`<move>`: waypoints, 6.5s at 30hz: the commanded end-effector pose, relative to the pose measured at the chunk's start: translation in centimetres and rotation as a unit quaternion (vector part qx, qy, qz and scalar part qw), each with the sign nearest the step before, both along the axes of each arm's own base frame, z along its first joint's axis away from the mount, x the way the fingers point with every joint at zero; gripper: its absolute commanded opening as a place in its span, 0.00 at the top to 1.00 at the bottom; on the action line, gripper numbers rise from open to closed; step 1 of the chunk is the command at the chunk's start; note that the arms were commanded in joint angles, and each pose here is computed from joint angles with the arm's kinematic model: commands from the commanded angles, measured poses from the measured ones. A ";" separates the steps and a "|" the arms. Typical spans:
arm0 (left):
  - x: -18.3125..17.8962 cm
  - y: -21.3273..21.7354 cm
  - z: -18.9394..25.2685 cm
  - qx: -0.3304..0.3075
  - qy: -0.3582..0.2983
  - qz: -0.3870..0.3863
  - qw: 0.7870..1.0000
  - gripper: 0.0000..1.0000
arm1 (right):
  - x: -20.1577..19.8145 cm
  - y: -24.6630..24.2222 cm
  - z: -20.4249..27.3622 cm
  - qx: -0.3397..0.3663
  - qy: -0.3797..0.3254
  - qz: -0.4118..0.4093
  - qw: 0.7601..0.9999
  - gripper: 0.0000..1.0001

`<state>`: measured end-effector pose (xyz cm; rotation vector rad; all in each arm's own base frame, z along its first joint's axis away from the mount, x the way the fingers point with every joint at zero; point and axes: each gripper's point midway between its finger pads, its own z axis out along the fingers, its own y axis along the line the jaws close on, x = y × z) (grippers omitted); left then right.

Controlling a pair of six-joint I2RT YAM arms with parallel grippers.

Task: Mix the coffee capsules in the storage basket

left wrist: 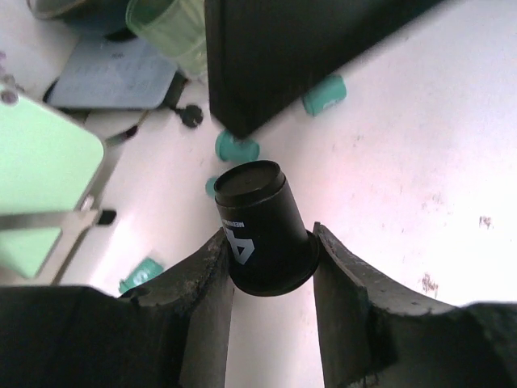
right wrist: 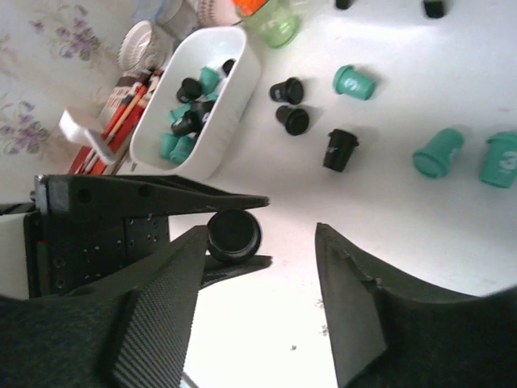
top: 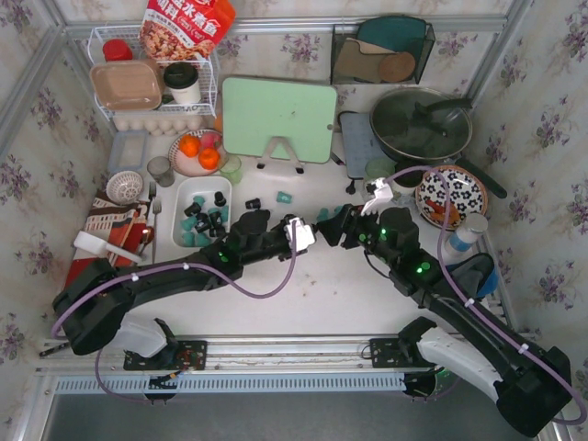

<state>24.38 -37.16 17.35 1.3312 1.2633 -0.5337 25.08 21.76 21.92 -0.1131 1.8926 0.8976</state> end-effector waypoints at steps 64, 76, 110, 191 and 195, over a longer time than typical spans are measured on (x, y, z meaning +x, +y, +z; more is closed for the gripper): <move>13.6 24.5 -3.1 -0.131 0.302 0.503 0.799 0.01 | 7.7 -14.6 -19.7 -0.127 0.246 -0.475 0.835 0.40; 13.2 20.8 -2.9 -0.096 0.297 0.455 0.834 0.01 | 8.8 -10.9 -12.6 -0.134 0.088 -0.290 0.944 0.69; -2.4 0.8 3.2 -0.060 0.316 0.045 0.946 0.18 | -4.1 1.1 -4.1 -0.285 -0.579 0.123 0.754 0.74; 14.2 27.0 -6.0 -0.113 0.336 0.551 0.755 0.13 | 13.0 0.3 -17.1 -0.210 0.101 -0.213 0.949 0.39; 13.9 26.6 -4.3 -0.117 0.304 0.547 0.771 0.13 | 13.7 -0.3 -18.3 -0.217 0.119 -0.217 0.944 0.40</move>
